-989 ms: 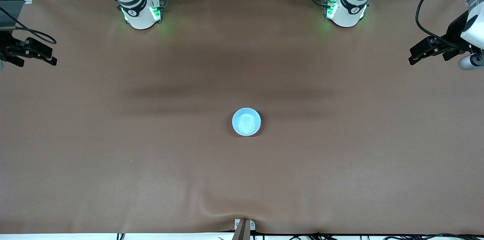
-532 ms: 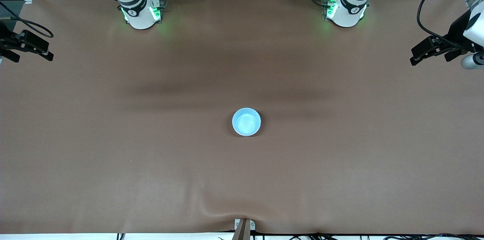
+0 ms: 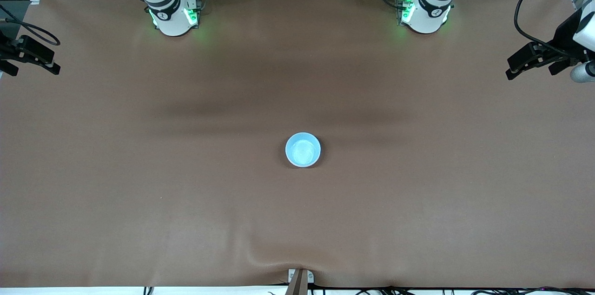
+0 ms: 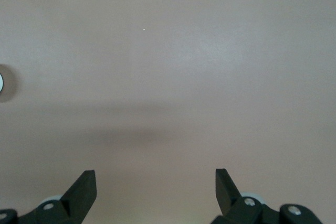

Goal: Stack pink and blue bowls on white bowl

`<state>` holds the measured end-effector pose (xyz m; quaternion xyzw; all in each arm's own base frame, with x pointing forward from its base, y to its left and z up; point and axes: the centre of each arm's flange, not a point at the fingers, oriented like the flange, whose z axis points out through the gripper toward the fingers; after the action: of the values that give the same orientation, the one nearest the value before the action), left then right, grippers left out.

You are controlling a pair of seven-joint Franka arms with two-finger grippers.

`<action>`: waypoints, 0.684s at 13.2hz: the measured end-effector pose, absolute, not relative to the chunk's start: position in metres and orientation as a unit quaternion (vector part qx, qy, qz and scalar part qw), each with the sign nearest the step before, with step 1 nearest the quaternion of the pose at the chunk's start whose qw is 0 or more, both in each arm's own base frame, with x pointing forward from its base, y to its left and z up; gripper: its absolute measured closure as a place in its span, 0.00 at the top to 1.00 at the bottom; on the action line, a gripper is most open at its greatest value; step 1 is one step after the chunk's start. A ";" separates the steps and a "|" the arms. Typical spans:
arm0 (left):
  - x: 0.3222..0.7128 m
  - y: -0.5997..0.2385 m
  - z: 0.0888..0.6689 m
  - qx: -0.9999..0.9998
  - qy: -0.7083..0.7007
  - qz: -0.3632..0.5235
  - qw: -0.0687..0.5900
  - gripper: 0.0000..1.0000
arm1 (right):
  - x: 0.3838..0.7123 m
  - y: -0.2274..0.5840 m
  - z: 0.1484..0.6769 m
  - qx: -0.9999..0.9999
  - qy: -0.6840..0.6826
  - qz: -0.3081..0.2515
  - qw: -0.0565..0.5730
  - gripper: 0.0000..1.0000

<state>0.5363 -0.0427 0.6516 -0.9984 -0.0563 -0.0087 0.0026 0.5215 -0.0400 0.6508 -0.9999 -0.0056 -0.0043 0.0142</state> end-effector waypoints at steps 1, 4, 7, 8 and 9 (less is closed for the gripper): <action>0.536 -0.043 0.652 -0.998 -0.056 -0.009 0.003 1.00 | 0.521 -0.040 0.651 -1.000 -0.006 -0.004 0.014 1.00; 0.536 -0.043 0.652 -0.998 -0.056 -0.009 0.003 1.00 | 0.521 -0.040 0.651 -1.000 -0.006 -0.004 0.014 1.00; 0.536 -0.041 0.652 -0.998 -0.058 -0.009 0.003 1.00 | 0.521 -0.040 0.651 -1.000 -0.006 -0.004 0.014 1.00; 0.536 -0.040 0.653 -0.998 -0.058 -0.010 0.002 1.00 | 0.521 -0.040 0.651 -1.000 -0.006 -0.004 0.014 1.00; 0.537 -0.040 0.653 -0.998 -0.059 -0.010 0.002 1.00 | 0.521 -0.040 0.651 -1.000 -0.006 -0.004 0.014 1.00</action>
<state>0.5365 -0.0401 0.6529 -0.9982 -0.0587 -0.0100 0.0024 0.5215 -0.0400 0.6508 -0.9999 -0.0056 -0.0042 0.0140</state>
